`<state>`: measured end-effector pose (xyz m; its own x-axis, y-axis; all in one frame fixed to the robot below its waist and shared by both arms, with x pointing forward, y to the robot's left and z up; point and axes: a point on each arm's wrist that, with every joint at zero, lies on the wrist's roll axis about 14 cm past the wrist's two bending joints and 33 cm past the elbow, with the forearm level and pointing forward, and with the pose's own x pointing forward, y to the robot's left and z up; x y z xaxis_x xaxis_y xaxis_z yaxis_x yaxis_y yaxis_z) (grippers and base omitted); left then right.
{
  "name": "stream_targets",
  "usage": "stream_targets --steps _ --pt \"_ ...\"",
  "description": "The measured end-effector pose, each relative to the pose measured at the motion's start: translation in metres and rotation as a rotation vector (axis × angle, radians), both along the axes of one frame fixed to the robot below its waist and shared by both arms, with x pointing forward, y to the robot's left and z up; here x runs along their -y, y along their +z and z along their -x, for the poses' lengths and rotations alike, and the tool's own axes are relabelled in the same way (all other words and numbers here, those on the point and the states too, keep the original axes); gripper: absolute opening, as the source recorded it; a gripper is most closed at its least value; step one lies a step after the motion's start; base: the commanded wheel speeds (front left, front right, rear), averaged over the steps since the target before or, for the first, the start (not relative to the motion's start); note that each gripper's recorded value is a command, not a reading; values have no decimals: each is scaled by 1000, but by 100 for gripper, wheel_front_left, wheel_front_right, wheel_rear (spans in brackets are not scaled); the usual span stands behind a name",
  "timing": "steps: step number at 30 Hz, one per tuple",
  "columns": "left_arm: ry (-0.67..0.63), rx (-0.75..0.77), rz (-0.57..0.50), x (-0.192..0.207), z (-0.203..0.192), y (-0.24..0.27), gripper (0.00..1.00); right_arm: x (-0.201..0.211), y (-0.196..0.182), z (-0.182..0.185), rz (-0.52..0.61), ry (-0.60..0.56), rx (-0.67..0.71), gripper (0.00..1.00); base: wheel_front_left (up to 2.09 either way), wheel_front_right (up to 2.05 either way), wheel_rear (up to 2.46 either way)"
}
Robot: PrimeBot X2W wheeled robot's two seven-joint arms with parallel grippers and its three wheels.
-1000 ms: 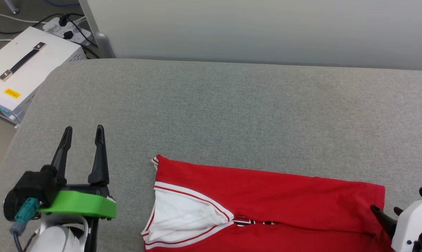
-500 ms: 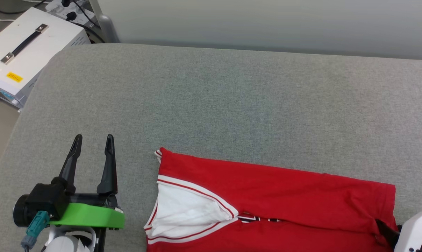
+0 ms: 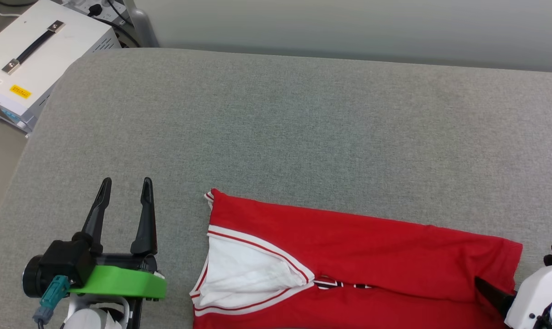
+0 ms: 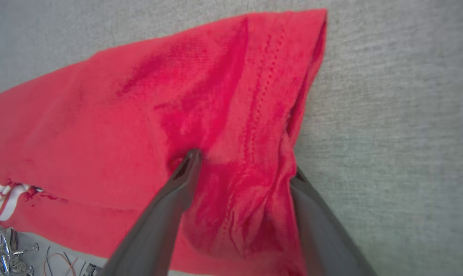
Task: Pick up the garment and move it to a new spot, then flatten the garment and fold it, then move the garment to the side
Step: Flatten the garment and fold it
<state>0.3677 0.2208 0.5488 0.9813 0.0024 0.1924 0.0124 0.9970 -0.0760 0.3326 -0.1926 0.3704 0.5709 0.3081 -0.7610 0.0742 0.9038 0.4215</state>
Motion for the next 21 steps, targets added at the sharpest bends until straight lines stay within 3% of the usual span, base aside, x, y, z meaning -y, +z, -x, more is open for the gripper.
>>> stream_targets --steps 6,7,8,9,21 --pt "0 0 3 0 1 0 100 -16 1 1 -34 33 12 100 0 0 0" --pt "-2 0 4 1 2 0 100 -16 1 1 -32 32 17 65 0 0 0" --pt "-4 2 4 1 2 1 100 -15 1 1 -29 29 22 12 0 0 0" --pt "-4 3 4 2 2 1 100 -14 0 1 -25 25 28 0 0 0 0" --pt "-26 20 12 7 6 7 100 26 15 -13 102 -42 165 0 0 0 0"
